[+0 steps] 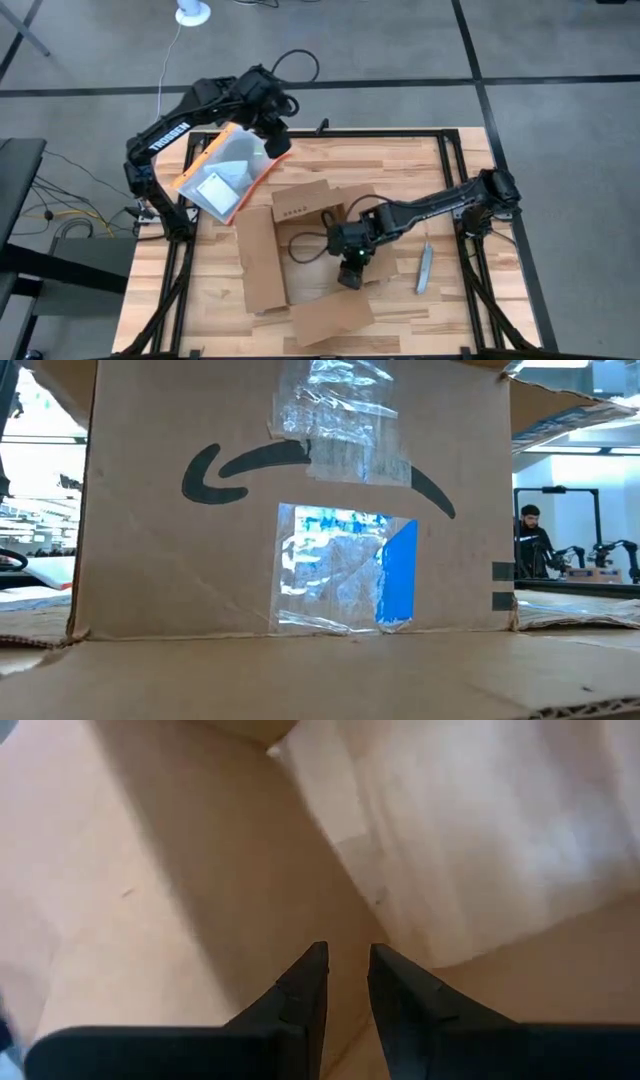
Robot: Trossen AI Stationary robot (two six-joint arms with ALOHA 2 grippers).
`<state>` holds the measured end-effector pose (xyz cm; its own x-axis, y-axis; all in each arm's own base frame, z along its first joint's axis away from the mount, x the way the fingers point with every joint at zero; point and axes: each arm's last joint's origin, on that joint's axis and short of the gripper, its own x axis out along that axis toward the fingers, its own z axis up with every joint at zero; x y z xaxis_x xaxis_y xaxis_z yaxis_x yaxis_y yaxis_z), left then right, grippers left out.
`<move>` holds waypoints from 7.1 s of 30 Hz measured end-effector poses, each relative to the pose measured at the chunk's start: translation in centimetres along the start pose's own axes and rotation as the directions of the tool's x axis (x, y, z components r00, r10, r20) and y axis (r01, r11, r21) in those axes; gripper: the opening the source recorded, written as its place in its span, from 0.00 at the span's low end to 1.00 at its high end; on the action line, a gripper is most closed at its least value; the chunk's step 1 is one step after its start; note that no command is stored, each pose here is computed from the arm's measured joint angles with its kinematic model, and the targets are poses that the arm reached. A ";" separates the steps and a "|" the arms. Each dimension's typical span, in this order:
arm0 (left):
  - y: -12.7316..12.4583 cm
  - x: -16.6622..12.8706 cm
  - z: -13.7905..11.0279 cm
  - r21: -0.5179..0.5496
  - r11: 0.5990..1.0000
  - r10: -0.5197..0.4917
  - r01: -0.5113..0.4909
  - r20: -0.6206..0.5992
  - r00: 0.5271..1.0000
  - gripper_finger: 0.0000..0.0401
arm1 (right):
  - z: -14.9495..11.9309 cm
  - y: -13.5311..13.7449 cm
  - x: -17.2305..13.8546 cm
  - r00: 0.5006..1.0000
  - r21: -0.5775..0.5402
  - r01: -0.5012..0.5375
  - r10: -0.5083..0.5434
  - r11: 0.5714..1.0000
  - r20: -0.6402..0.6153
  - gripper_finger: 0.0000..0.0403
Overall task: Unpack boxes
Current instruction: Break down the box using the silver cutter until it is completely flat
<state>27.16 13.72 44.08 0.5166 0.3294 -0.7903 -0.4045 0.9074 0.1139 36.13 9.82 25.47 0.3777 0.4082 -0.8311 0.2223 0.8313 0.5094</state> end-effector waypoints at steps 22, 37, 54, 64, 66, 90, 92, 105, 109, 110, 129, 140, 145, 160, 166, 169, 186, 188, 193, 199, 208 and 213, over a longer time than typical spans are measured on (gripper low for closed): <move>-13.0 -6.3 -3.8 0.151 0.980 -0.129 0.126 0.006 0.992 0.00 | -1.2 2.1 -9.7 0.890 -0.437 0.291 -0.073 0.851 0.451 0.16; -19.2 -7.7 -6.6 0.047 0.995 -0.088 0.087 0.021 0.996 0.00 | 1.6 -1.3 -11.5 0.821 -0.541 0.493 -0.159 0.682 0.548 0.16; -14.2 -6.1 -3.7 0.038 0.919 0.375 -0.391 0.211 0.903 0.00 | 2.5 2.6 -16.6 0.773 -0.197 0.062 0.078 0.979 0.629 0.16; -13.4 -5.7 -2.3 0.049 0.923 0.356 -0.381 0.261 0.897 0.00 | 1.6 4.6 -15.1 0.825 -0.364 -0.018 0.220 0.931 0.521 0.16; -13.5 -5.7 -2.2 0.037 0.929 0.345 -0.368 0.269 0.899 0.00 | 2.1 4.6 -14.4 0.822 -0.361 -0.019 0.220 0.932 0.526 0.16; -15.6 -5.5 -3.2 0.049 0.999 -0.009 0.003 0.137 0.991 0.00 | 2.1 0.9 -12.8 0.866 -0.519 0.437 -0.186 0.735 0.465 0.16; -15.6 -5.6 -3.2 0.049 0.999 -0.009 0.003 0.137 0.990 0.00 | 2.1 0.4 -12.9 0.870 -0.534 0.447 -0.209 0.717 0.447 0.18; -15.7 -5.6 -3.4 0.001 1.000 -0.016 0.016 0.126 0.992 0.00 | 5.8 -3.6 -8.5 0.790 -0.560 0.613 -0.436 0.557 0.432 0.49; -16.7 -6.1 -3.8 0.022 0.998 -0.060 0.057 0.120 0.991 0.00 | 6.1 -4.6 -8.5 0.784 -0.558 0.620 -0.474 0.552 0.401 0.38; -17.0 -6.2 -3.9 0.032 0.997 -0.078 0.075 0.119 0.990 0.00 | 6.2 -4.8 -8.6 0.780 -0.556 0.624 -0.475 0.548 0.407 0.30; -28.9 5.6 -6.8 0.455 0.891 0.088 0.001 -0.175 0.981 0.00 | 7.6 -9.2 -13.1 0.885 -0.319 0.432 -0.329 0.844 0.329 0.00; -34.7 8.7 -9.2 0.450 0.887 -0.016 0.107 -0.200 0.980 0.00 | 7.8 -15.0 -14.0 0.932 -0.213 0.278 -0.210 0.937 0.295 0.00; -34.8 8.5 -9.2 0.430 0.897 -0.023 0.106 -0.194 0.981 0.00 | 7.1 -18.1 -12.1 0.945 -0.134 0.219 -0.176 0.966 0.275 0.00; -34.7 7.8 -9.1 0.428 0.897 -0.026 0.108 -0.194 0.981 0.00 | 5.8 -17.0 -14.2 0.943 -0.152 0.202 -0.150 0.967 0.295 0.09; -33.4 5.2 -7.9 0.452 0.887 0.005 0.099 -0.223 0.975 0.00 | 4.5 -11.3 -21.2 0.909 -0.275 0.221 -0.095 0.936 0.406 0.23; -32.2 3.1 -7.3 0.470 0.877 0.033 0.094 -0.255 0.966 0.00 | 2.9 -8.9 -24.0 0.897 -0.303 0.220 -0.070 0.927 0.436 0.29; -35.8 -7.0 -12.0 0.215 0.809 -0.402 0.547 -0.477 0.782 0.18 | -5.3 0.4 -22.0 0.921 -0.474 0.282 -0.097 0.834 0.376 0.34; -36.5 -7.9 -13.1 0.208 0.818 -0.400 0.536 -0.463 0.791 0.21 | -5.3 0.7 -21.2 0.920 -0.481 0.305 -0.123 0.822 0.373 0.34; -38.2 -9.2 -15.2 0.168 0.853 -0.389 0.495 -0.427 0.816 0.23 | -4.6 0.7 -20.1 0.921 -0.478 0.316 -0.145 0.820 0.361 0.34; -41.5 -7.7 -18.7 0.268 0.870 -0.273 0.413 -0.435 0.858 0.20 | -3.5 0.7 -19.0 0.921 -0.499 0.328 -0.153 0.802 0.359 0.34; -42.3 -4.9 -18.1 0.301 0.915 -0.166 0.269 -0.325 0.931 0.19 | -3.3 0.7 -18.6 0.924 -0.495 0.325 -0.159 0.806 0.347 0.34; -42.5 -3.7 -17.9 0.319 0.920 -0.128 0.228 -0.304 0.944 0.19 | -3.5 0.9 -18.5 0.929 -0.504 0.320 -0.160 0.803 0.335 0.34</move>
<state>28.91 -30.78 31.36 0.3099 0.1150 -0.9438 -0.0139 0.9931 0.1165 26.16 4.36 40.51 0.6162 0.1202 -0.7784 -0.1538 0.9876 0.0308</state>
